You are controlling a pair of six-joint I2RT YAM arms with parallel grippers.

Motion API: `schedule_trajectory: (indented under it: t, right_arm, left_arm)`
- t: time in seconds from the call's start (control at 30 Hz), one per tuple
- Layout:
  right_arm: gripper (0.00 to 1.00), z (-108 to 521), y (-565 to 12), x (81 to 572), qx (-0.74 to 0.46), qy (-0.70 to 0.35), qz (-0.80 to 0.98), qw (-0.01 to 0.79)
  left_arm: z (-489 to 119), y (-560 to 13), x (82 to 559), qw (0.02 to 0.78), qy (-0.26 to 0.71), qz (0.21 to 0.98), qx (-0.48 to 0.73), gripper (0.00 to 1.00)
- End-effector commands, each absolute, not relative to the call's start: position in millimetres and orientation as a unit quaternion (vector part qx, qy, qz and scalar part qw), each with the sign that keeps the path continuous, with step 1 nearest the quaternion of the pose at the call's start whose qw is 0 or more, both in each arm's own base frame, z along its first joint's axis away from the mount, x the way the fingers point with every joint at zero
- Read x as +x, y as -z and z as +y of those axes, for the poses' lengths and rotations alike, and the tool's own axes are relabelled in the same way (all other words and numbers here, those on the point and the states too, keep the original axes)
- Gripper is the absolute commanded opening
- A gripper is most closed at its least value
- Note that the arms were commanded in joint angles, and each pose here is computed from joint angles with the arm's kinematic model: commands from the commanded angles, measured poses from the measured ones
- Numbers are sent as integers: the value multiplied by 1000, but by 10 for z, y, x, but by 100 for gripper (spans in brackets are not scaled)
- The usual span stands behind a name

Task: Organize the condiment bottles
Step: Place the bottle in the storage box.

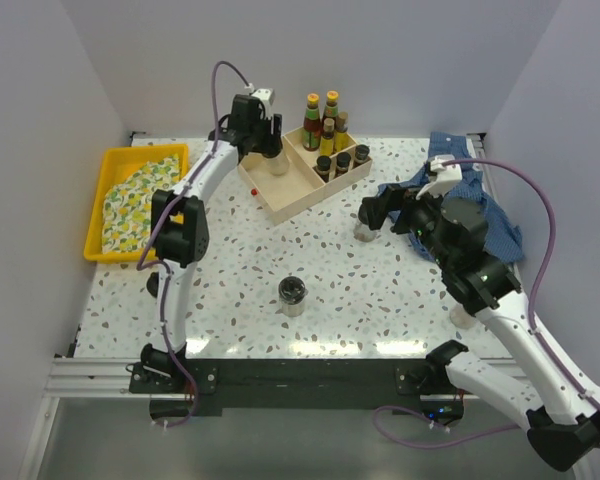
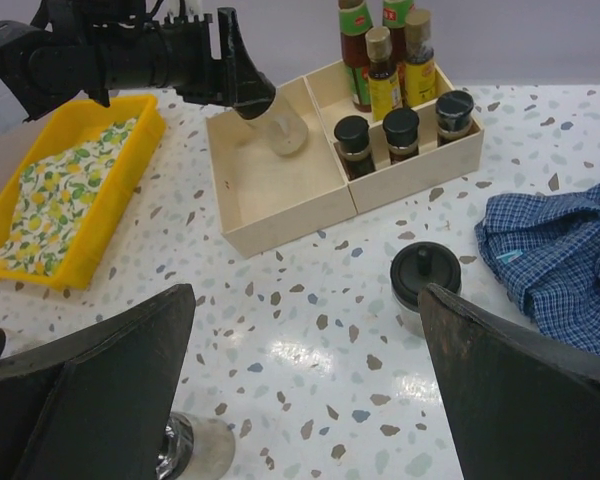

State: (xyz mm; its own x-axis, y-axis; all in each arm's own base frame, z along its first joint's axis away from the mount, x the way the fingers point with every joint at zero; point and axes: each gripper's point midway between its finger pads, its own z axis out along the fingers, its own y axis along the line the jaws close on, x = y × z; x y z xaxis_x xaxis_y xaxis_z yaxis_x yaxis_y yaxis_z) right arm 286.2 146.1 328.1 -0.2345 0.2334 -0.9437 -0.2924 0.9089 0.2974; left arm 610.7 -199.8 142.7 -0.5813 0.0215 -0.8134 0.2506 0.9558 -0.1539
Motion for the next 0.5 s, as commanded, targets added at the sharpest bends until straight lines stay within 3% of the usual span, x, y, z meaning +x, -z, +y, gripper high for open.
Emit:
schedule_trajectory:
  t: [0.0,0.03,0.07,0.13,0.17,0.23,0.27,0.47]
  right_arm:
    - [99,1422,-3585,2960,-17,-203,726,657]
    - [99,1415,-3563,2978,-15,-197,728,656]
    - [99,1398,-3556,2986,-14,-192,730,655]
    - [99,1380,-3577,2999,-12,-186,731,657]
    - [99,1381,-3586,3001,-12,-185,730,657]
    - [99,1406,-3591,2995,-16,-190,731,655]
    - [98,1412,-3576,2984,-19,-191,734,652]
    - [99,1371,-3524,2919,-18,-185,751,634]
  left_arm:
    - [-2129,-1817,6395,523,145,837,73,21]
    - [-2116,-1791,6413,524,140,837,71,27]
    - [-2110,-1813,6424,528,138,835,71,44]
    - [-2066,-1878,6445,537,126,831,70,60]
    - [-2060,-1907,6441,540,123,830,69,73]
    - [-2001,-2080,6424,553,110,824,63,84]
    - [-1981,-2099,6396,553,106,825,59,100]
    - [-1739,-2585,6136,564,105,819,14,100]
